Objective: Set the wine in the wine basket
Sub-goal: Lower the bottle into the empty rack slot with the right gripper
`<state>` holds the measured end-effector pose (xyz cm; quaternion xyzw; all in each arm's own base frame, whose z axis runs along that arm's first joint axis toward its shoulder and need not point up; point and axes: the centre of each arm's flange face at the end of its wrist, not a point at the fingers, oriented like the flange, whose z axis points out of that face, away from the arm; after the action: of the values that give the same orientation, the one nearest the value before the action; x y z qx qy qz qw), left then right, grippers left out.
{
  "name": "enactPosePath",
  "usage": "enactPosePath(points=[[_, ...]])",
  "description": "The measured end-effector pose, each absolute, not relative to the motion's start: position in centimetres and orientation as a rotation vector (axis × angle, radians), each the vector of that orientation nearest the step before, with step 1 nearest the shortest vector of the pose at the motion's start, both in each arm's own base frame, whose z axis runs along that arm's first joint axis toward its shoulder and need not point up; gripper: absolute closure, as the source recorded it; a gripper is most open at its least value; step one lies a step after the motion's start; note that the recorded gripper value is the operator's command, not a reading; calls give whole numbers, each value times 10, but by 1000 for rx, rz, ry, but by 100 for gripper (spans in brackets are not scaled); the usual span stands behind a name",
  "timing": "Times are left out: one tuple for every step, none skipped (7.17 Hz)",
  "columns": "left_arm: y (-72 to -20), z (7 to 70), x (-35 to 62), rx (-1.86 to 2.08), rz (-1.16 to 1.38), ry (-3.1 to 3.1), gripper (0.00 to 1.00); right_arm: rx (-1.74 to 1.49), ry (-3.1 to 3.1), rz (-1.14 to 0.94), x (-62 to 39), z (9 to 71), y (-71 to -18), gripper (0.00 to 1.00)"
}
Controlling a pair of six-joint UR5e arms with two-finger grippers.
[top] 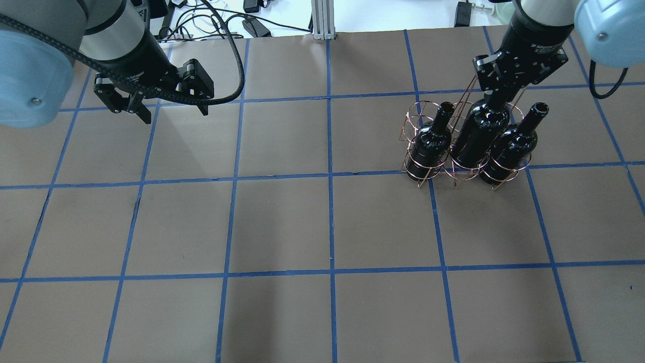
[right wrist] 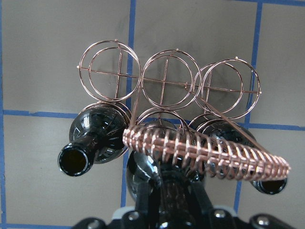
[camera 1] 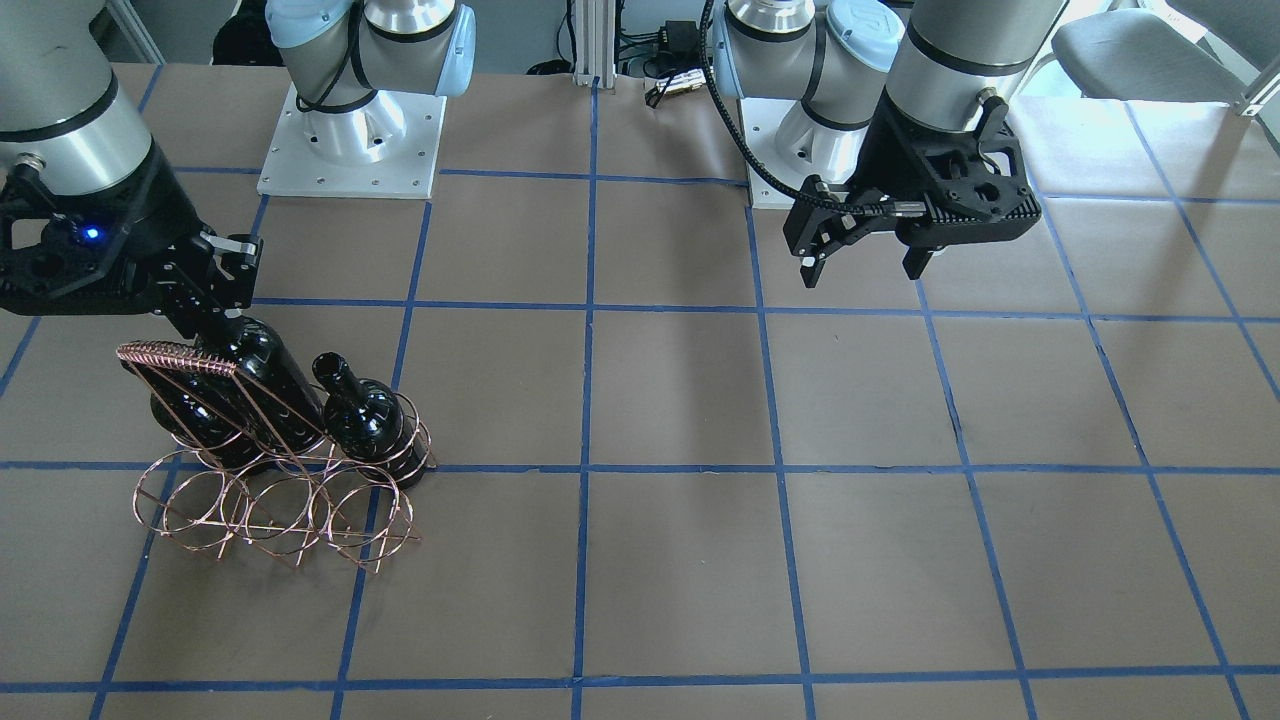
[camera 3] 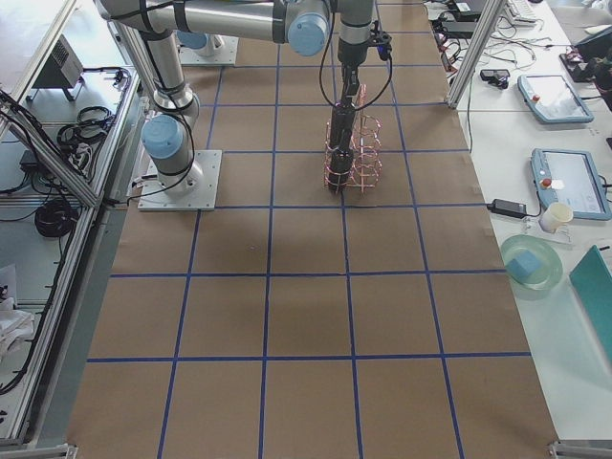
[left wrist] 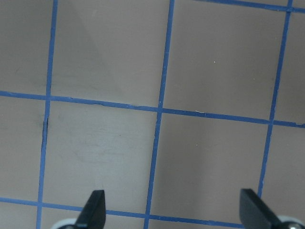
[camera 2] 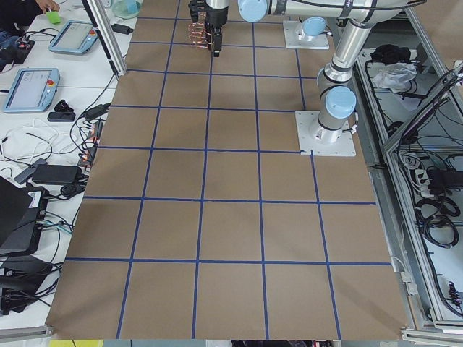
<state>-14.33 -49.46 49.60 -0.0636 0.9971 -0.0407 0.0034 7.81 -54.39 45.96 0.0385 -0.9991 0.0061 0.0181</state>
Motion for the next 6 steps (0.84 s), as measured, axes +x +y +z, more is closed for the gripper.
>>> enactPosePath(points=[[-495,496,-143,-199,-128,3126,0,136,-3102,11,78,452,-544,100],[-495,496,-143,-198,-127,3126,0,156,-3101,3,78,446,-545,100],[-495,495,-143,-197,-126,3126,0,173,-3101,-7,78,438,-546,100],[-495,495,-143,-197,-126,3127,0,181,-3102,-15,77,430,-549,100],[-495,495,-143,-198,-127,3127,0,186,-3103,-24,77,423,-552,100],[-495,495,-143,-198,-127,3127,0,188,-3103,-34,77,418,-555,100]])
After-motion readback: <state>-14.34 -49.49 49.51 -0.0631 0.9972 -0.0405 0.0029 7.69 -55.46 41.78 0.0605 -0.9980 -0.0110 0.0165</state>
